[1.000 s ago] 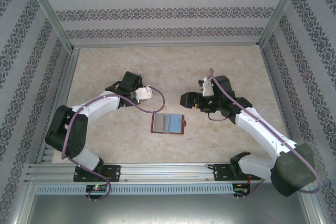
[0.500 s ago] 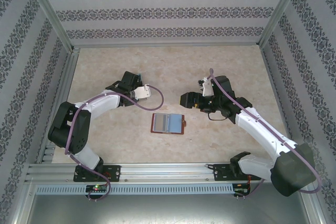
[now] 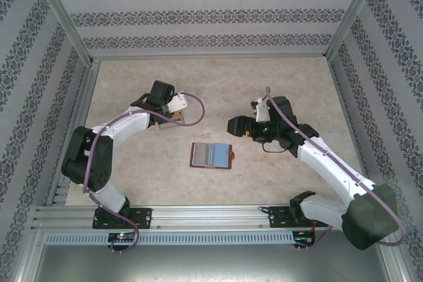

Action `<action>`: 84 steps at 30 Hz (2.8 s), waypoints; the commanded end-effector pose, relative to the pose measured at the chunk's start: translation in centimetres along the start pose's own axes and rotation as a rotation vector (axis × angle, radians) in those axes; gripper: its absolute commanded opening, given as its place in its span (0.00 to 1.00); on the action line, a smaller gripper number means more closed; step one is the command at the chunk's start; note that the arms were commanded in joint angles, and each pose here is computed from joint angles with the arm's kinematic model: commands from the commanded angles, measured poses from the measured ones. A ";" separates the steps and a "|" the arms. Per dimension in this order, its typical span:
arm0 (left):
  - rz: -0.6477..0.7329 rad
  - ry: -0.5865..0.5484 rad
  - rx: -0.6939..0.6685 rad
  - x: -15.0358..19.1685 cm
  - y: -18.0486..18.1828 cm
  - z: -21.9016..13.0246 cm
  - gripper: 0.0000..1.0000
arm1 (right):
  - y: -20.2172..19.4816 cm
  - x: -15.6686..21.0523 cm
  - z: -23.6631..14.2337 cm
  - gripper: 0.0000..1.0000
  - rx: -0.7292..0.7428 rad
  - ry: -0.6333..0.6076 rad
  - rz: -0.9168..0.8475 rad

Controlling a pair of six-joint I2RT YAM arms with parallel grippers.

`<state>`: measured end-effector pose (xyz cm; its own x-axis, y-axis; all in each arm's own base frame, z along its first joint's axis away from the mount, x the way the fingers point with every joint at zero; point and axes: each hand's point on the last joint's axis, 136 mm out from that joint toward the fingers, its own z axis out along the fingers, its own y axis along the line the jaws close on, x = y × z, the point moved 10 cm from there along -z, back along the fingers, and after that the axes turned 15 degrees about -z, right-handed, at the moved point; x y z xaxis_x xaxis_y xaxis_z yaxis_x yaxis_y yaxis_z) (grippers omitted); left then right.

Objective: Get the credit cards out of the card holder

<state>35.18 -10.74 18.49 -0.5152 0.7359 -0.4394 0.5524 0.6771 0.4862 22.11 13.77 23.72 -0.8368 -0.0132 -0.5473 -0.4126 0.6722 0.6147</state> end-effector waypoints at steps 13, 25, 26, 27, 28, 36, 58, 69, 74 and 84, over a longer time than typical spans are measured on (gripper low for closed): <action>-0.896 0.006 0.075 1.2 2.7 -9.8 0.99 | 1.4 2.5 4.2 0.89 0.057 0.129 -0.057; -1.425 0.075 0.571 3.5 -2.9 -9.3 0.86 | -0.4 7.3 7.9 0.68 0.208 0.276 -0.022; -1.458 0.100 0.591 3.8 -3.5 -8.9 0.84 | -0.6 7.6 8.1 0.67 0.225 0.284 -0.016; -1.483 0.124 0.617 4.0 -4.1 -8.5 0.82 | -0.9 7.9 8.2 0.65 0.244 0.291 -0.007; -1.491 0.140 0.640 4.2 -4.8 -8.1 0.81 | -1.2 8.3 8.3 0.62 0.258 0.300 -0.002; -1.480 0.222 0.807 3.4 -9.8 -6.2 0.68 | -2.6 9.5 9.2 0.38 0.302 0.341 0.014; -1.381 0.406 0.806 1.6 -14.8 -2.8 0.49 | -4.2 10.6 10.3 0.16 0.384 0.393 0.020; -1.373 0.400 0.708 2.0 -14.2 -3.3 0.48 | -4.3 10.8 10.5 0.16 0.380 0.407 0.024; -1.363 0.430 0.749 1.9 -14.8 -2.8 0.48 | -4.3 10.8 10.6 0.17 0.376 0.408 0.024; -1.352 0.463 0.763 1.9 -15.5 -2.2 0.48 | -4.3 10.7 10.7 0.16 0.371 0.411 0.023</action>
<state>24.37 -19.24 11.93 -0.9212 -0.3755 0.1020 -0.3619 0.7304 -0.5793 19.29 18.90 10.33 -0.9404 -0.2051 -0.2714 -0.2997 0.8769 0.3758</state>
